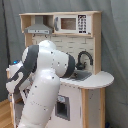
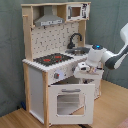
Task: Play with the kitchen
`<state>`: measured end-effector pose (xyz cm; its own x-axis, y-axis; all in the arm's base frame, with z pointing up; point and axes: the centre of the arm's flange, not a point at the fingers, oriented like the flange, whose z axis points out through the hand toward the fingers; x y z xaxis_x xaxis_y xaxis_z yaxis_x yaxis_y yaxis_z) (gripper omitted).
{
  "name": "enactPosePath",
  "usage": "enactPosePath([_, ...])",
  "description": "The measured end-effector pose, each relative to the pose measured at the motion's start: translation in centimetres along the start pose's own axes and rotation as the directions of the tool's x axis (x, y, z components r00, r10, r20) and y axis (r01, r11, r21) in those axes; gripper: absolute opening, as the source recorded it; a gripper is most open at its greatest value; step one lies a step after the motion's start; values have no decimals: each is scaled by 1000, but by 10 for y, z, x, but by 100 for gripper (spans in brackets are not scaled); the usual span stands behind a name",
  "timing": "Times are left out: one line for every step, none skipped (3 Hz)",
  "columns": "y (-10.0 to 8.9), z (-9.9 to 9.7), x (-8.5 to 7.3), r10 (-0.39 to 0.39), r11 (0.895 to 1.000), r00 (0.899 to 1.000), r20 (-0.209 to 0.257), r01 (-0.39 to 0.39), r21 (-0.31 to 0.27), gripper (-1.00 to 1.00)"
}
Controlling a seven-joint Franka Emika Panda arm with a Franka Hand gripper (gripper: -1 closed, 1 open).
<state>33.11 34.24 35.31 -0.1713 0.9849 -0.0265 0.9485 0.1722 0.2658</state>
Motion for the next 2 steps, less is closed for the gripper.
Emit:
enactPosePath([1, 15, -6, 15, 1000, 1000, -14, -15, 20, -100])
enactPosePath([5, 19, -1, 24, 999, 999, -42, -23, 25, -100])
